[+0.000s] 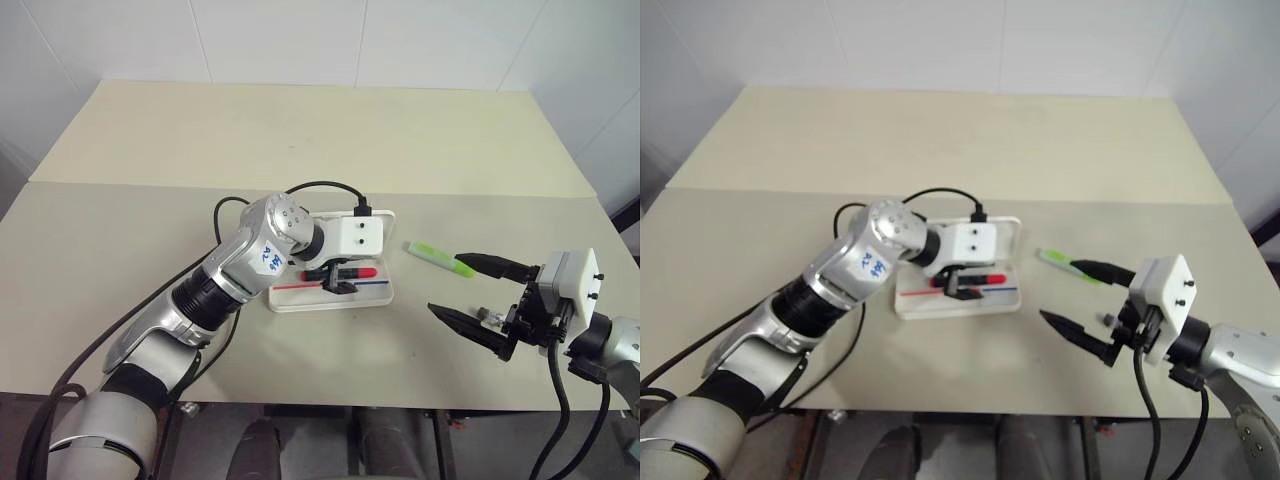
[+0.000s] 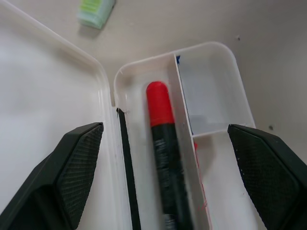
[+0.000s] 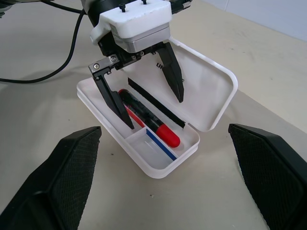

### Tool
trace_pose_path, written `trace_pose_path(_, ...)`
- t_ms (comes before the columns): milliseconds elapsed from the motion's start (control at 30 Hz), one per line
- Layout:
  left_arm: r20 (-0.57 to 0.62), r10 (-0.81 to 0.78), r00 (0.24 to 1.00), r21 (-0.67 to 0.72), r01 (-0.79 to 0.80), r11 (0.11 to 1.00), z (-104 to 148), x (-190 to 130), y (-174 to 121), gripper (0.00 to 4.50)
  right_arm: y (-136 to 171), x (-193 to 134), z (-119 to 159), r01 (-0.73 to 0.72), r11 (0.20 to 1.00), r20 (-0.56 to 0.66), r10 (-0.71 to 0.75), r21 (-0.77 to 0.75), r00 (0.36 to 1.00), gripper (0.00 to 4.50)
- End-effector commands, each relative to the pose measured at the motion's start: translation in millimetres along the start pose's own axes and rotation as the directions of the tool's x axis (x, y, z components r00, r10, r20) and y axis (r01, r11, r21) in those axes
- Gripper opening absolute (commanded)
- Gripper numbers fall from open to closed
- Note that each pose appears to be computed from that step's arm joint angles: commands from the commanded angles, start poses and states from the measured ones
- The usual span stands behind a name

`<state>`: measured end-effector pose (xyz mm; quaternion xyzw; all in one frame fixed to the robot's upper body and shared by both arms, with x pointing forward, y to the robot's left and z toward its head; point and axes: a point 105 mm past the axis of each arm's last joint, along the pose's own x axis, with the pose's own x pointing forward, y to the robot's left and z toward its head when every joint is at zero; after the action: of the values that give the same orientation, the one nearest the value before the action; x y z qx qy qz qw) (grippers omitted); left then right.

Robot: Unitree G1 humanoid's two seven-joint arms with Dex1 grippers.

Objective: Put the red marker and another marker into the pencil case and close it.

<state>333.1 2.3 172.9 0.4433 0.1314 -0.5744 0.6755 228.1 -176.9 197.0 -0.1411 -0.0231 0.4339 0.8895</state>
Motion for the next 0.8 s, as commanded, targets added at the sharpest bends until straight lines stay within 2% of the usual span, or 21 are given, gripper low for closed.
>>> trace_pose_path(33,0.1,0.02,0.995,0.008,-0.021,1.0,18.7,-8.4,-0.6,4.48,-3.2,-0.9,3.0,0.007,0.999,0.002,-0.007,-0.033,1.0,4.5)
trace_pose_path(267,0.166,-0.056,0.985,-0.032,0.062,0.998,17.6,-19.0,-18.4,4.48,-10.7,-0.4,-4.0,0.027,0.999,-0.016,-0.028,-0.035,0.999,4.5)
trace_pose_path(367,0.151,-0.075,0.986,-0.028,0.08,0.996,13.8,-21.5,-23.8,4.48,-11.9,1.2,-3.9,0.025,0.999,-0.014,-0.026,-0.037,1.0,4.5)
trace_pose_path(500,0.2,-0.124,0.972,0.019,0.122,0.992,20.4,-28.5,-33.9,4.48,-12.8,3.8,-4.5,0.02,0.999,-0.011,-0.021,-0.038,1.0,4.5)
trace_pose_path(600,0.26,-0.192,0.946,0.066,0.181,0.981,23.2,-37.1,-47.1,4.48,-13.6,5.4,-5.3,0.022,0.999,-0.01,-0.022,-0.038,1.0,4.5)
trace_pose_path(700,0.448,-0.247,0.859,0.108,0.223,0.969,37.6,-58.9,-56.5,4.48,-18.9,6.8,-10.1,0.053,0.998,-0.013,-0.054,-0.042,0.998,4.5)
trace_pose_path(800,0.527,-0.237,0.816,0.1,0.218,0.971,35.6,-74.0,-52.0,4.48,-27.5,7.9,-17.5,0.102,0.994,-0.024,-0.103,-0.038,0.994,4.5)
